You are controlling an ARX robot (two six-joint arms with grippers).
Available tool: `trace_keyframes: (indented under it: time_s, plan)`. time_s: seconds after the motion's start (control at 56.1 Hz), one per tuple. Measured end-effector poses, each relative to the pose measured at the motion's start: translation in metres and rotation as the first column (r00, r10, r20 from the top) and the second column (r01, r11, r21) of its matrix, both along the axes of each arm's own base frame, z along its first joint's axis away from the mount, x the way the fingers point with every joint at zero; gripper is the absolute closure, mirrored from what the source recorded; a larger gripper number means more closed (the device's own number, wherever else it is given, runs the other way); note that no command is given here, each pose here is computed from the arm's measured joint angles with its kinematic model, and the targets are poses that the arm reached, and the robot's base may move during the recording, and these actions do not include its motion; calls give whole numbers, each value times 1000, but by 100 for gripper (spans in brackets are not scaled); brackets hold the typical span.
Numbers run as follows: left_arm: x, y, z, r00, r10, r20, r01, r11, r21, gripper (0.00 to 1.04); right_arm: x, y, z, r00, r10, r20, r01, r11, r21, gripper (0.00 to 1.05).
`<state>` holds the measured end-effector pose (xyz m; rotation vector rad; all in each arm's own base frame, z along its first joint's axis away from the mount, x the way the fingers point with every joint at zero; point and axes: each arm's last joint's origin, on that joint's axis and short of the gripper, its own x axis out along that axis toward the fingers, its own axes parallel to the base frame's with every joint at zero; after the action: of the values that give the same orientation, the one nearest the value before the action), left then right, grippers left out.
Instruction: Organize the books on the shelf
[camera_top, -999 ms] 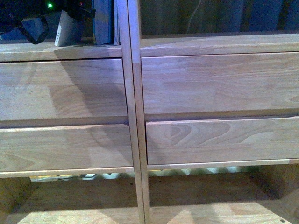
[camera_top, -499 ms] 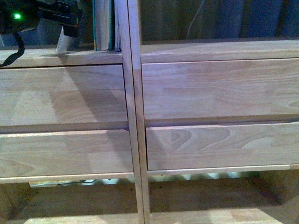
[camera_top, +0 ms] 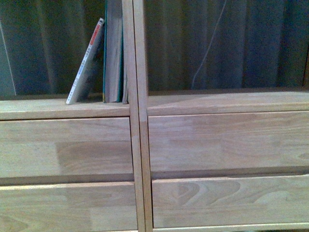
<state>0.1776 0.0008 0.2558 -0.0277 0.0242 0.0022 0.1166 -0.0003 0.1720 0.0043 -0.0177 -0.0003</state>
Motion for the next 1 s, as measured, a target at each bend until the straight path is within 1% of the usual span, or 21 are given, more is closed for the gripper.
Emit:
trace_keyframes:
  time_s: [0.018, 0.071, 0.107, 0.125, 0.161, 0.178, 0.196, 0.232, 0.25, 0.357, 0.375, 0.482, 0.499, 0.553, 0.571, 0.66, 0.999]
  plan:
    - [-6, 0, -3, 1000, 0, 13, 0, 1000, 3, 43, 0, 0, 0, 1000, 0, 1, 0, 1000, -1, 11]
    - [-13, 0, -7, 1000, 0, 28, 0, 1000, 7, 52, -1, 0, 0, 1000, 0, 0, 0, 1000, 0, 19]
    - [-17, 0, -13, 999, 1, 32, -2, 1000, 9, 59, -2, 0, 0, 1000, 0, 0, 0, 1000, -1, 26]
    - [-18, 0, -14, 1000, 2, 31, -2, 1000, 9, 61, -2, 0, 0, 1000, 0, 0, 0, 1000, 0, 28]
    - [-20, 0, -21, 1000, 1, 23, -2, 1000, 11, 68, -3, 0, 0, 1000, 0, 0, 0, 1000, -1, 35]
    - [-22, 0, -24, 1000, 1, 20, -1, 1000, 12, 71, -3, 0, 0, 1000, 0, -1, 0, 1000, 0, 37]
    - [-22, 0, -26, 1000, 0, 18, -1, 1000, 13, 73, -3, 0, 0, 1000, 0, -1, 0, 1000, -1, 40]
    - [-25, 0, -31, 1000, 0, 14, 0, 1000, 13, 80, -4, 0, 0, 1000, 0, -1, 0, 1000, -1, 47]
    - [-26, 0, -32, 1000, 0, 14, 0, 1000, 13, 82, -5, 0, 0, 1000, 0, 0, 0, 1000, 0, 49]
    - [-33, 0, -43, 1000, 1, 16, -1, 1000, 15, 101, -6, 0, 0, 1000, 0, -1, 0, 1000, -1, 68]
    - [-34, 0, -45, 1000, 0, 16, -1, 1000, 17, 102, -7, 0, 0, 1000, 0, -1, 0, 1000, -1, 70]
    - [-39, -1, -52, 1000, 0, 21, 0, 1000, 17, 102, -8, 0, -1, 1000, 0, -2, 0, 1000, -1, 89]
    - [-39, -1, -52, 1000, 0, 21, 0, 1000, 17, 102, -9, 0, -1, 1000, 0, -2, 0, 1000, -1, 91]
    - [-42, 0, -56, 1000, 0, 24, 0, 1000, 17, 102, -14, 0, -5, 999, 0, -32, 0, 1000, -1, 101]
    - [-43, 0, -57, 1000, 0, 24, -1, 1000, 17, 102, -15, 0, -5, 999, 0, -35, 0, 1000, -2, 103]
    - [-47, 0, -62, 1000, 0, 24, 0, 1000, 17, 102, -19, 0, -4, 1000, 0, -8, 0, 1000, -2, 102]
    - [-58, -1, -75, 1000, 0, 23, 0, 1000, 17, 102, -19, 0, -4, 1000, 0, -7, 0, 1000, -2, 102]
